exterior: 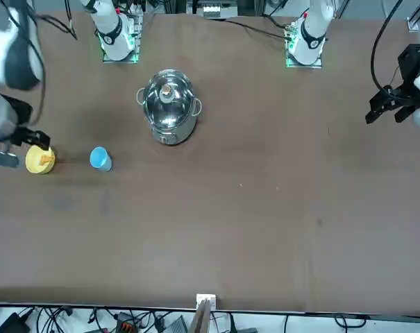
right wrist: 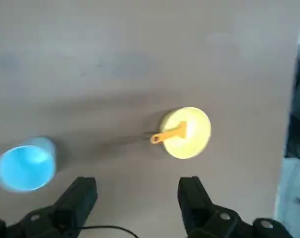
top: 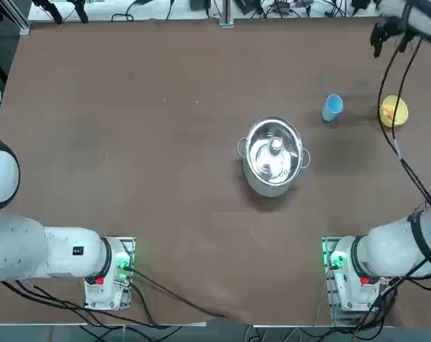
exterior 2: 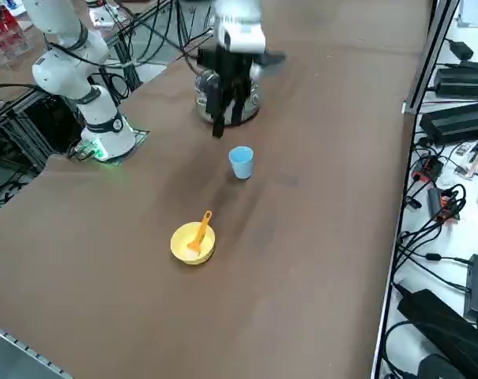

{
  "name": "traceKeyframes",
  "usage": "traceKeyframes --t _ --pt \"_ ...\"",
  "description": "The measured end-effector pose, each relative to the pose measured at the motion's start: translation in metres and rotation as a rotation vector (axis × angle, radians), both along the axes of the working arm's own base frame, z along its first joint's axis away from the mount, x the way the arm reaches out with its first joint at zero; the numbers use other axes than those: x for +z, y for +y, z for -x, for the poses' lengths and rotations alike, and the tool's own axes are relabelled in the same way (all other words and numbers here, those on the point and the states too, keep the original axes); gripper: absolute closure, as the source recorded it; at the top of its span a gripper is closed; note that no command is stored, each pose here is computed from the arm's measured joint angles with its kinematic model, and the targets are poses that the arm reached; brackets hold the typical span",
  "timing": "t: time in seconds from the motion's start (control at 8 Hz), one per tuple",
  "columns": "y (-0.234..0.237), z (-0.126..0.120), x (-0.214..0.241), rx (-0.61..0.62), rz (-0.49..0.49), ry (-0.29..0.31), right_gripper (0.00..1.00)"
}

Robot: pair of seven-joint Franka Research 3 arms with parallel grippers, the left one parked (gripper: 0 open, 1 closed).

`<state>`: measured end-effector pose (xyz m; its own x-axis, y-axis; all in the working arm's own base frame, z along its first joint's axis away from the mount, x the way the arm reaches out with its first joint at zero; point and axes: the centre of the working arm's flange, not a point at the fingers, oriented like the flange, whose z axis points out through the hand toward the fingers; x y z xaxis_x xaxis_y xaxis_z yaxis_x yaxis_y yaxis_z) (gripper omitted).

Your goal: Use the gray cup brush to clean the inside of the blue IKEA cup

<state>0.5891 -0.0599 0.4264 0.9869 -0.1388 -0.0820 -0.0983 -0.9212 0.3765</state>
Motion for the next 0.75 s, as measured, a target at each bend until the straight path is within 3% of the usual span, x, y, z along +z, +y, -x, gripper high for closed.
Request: traceKeyframes --t 0.25,0.62,0.75 --pt "-0.007 -0.002 -0.056 -0.029 0.123 0.029 0.03" --pt "-0.012 0.009 -0.132 0.005 0.293 0.021 0.07" --pt "-0.012 0.014 -0.156 0.024 0.347 0.017 0.14"
